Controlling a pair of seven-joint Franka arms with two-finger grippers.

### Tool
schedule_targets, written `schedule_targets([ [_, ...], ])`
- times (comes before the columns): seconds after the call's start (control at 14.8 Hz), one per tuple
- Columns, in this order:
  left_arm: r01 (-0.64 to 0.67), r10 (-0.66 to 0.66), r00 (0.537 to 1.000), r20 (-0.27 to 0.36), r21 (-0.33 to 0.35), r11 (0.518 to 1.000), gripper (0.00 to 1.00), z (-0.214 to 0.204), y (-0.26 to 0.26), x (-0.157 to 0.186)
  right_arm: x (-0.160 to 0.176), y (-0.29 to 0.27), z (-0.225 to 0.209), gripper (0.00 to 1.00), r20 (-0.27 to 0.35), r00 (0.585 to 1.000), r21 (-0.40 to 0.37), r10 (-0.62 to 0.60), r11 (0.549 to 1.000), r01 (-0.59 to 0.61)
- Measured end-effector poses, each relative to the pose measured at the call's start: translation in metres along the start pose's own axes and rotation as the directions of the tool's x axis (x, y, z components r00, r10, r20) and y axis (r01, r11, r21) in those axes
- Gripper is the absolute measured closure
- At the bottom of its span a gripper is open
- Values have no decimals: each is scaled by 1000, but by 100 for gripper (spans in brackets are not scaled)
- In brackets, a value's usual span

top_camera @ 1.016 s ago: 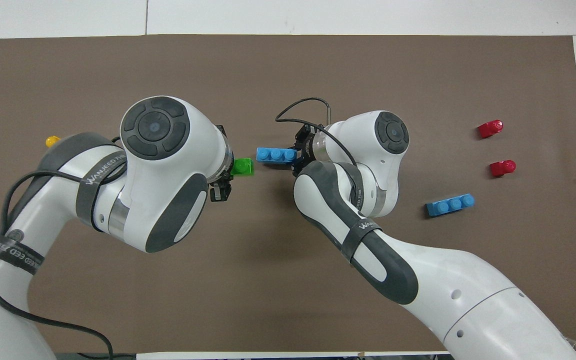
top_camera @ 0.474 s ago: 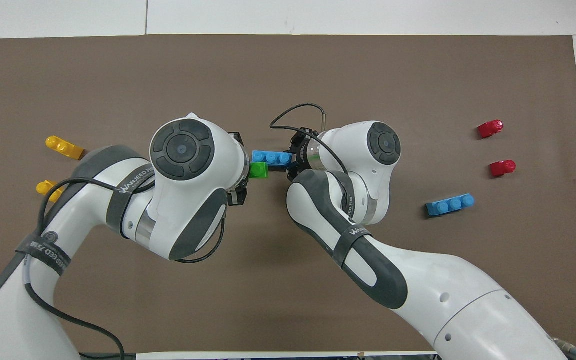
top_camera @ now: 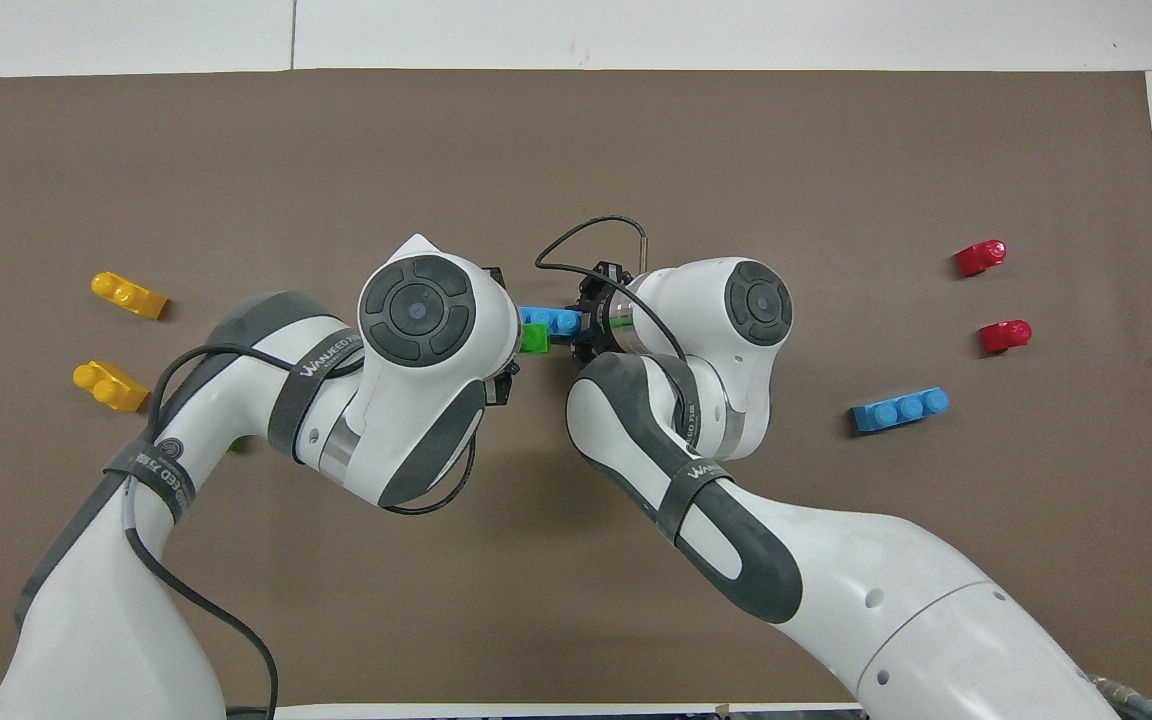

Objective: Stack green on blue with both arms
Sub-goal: 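Press the green brick onto the blue brick held by the right gripper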

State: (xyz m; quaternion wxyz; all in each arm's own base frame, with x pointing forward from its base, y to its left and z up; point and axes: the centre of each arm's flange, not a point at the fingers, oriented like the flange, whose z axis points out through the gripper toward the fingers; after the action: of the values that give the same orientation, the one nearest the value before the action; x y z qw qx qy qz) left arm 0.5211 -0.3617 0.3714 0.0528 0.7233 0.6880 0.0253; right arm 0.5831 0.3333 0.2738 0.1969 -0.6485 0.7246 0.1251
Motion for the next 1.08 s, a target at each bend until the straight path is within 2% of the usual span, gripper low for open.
schedule_targets([
  [0.34,-7,7,1000,3,-7,1000,66,14,0,-5,0,0,0,65,0,1000,0,0,1000,0],
  [1.08,-44,43,999,-27,-51,998,66,13,4,-5,1,-1,0,65,0,1000,6,1,1000,-1],
])
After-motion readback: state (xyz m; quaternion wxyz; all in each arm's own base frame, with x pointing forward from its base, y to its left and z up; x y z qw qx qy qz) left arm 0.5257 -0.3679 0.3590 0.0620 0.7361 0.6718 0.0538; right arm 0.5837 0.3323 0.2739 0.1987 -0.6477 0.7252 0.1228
